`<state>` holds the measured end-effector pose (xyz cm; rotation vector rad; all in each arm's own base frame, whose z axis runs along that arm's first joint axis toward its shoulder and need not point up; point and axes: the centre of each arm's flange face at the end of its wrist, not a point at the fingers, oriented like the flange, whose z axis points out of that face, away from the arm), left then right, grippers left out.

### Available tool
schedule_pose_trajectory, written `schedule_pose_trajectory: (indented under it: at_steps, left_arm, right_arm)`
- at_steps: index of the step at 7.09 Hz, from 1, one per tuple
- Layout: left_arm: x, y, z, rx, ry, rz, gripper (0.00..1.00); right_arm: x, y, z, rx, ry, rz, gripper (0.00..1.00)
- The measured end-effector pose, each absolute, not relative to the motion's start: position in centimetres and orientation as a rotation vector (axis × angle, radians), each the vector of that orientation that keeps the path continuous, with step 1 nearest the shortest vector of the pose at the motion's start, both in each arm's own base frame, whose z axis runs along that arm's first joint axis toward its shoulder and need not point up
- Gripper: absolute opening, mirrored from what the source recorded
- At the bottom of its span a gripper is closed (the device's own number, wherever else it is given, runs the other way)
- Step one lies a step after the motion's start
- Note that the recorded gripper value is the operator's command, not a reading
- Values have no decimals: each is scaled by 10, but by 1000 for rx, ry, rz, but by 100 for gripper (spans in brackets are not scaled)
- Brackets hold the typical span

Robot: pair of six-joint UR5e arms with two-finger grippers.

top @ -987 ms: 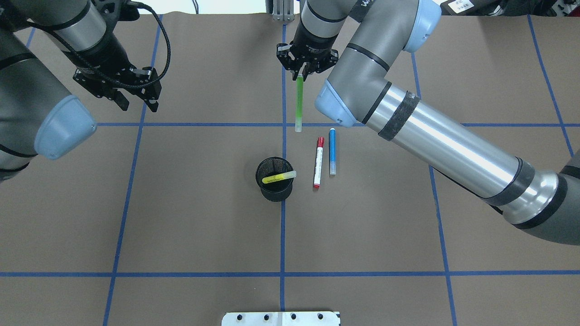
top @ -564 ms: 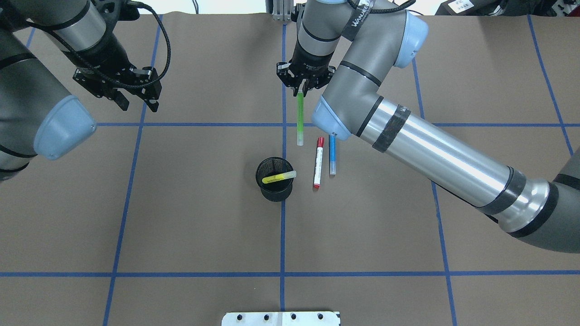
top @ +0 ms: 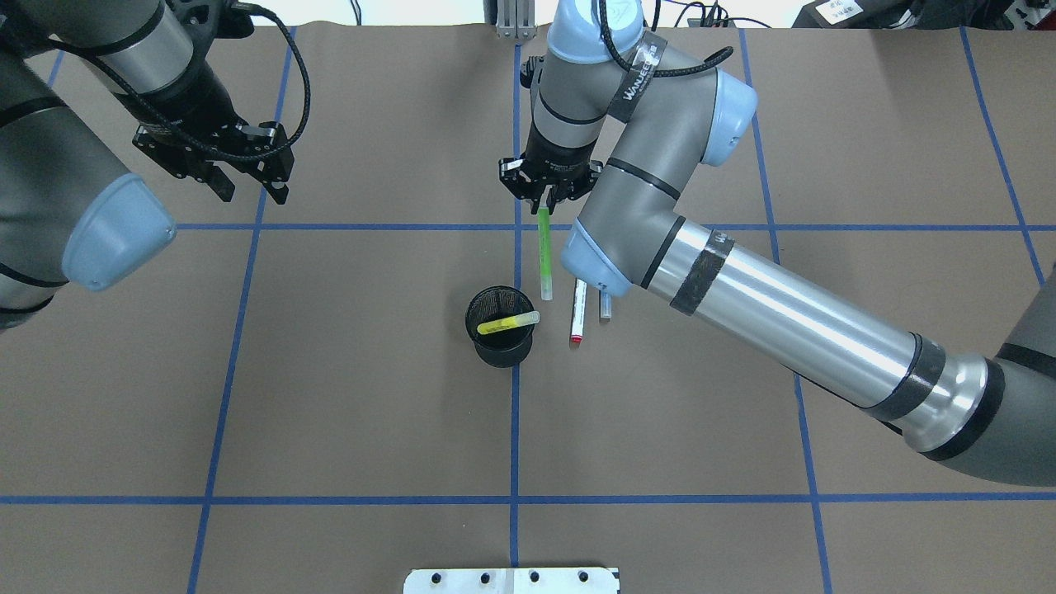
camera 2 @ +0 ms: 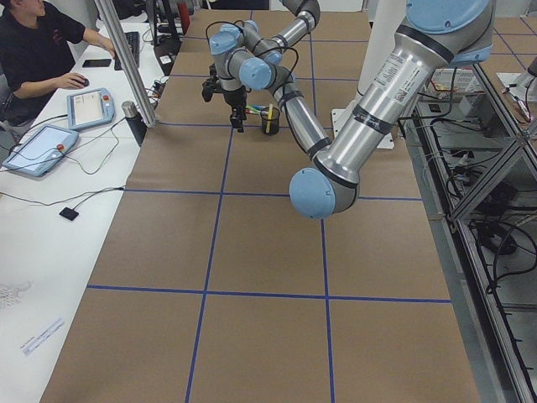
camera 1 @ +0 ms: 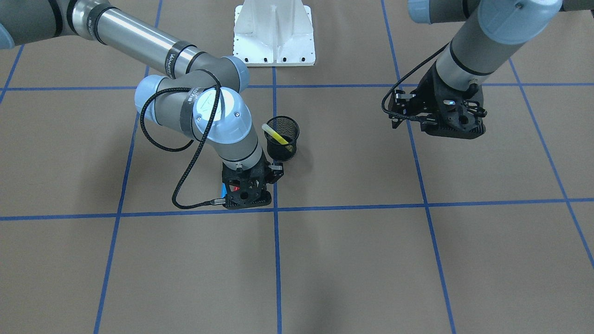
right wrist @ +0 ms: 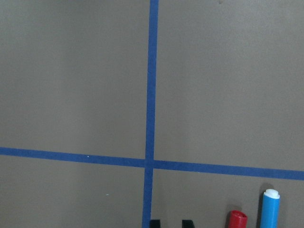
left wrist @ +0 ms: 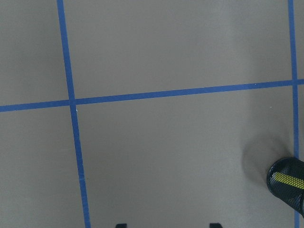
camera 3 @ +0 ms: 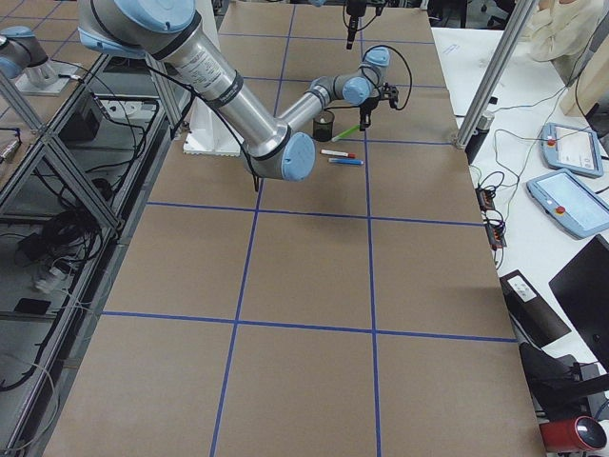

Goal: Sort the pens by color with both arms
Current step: 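Lower the green highlighter beside the red-capped marker and release, then withdraw the right gripper while the left gripper moves over the cup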

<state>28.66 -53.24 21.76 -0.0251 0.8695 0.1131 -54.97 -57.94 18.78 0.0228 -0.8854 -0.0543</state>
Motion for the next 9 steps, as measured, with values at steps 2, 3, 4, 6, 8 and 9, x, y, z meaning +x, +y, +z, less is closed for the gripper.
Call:
schedule_pose_trajectory:
  at_steps: [2,3,4,6,8,9]
  left_arm:
    - [287,-532,218,-25,870,113,66]
    - [287,-533,218,-25,870,113,66]
    - [287,-533,217,-26,870,113,67]
    - [310,-532,201,-63,878,68,69]
    - [350,-525,164,-140,891,-45,68]
    - [368,-518,151,-136,899,-44,68]
  right_arm:
    - [-553,-577,190,38,-883,-59,98]
    - [-552,-578,189,50,-889,-60,99]
    - [-547,-582,186,69,-901,-58,99]
    - [-499,-610,178,162,-944,-107,99]
    - [-431,-635,200,213,-979,-204,99]
    - [-404,-640,214,230,-987,-234,99]
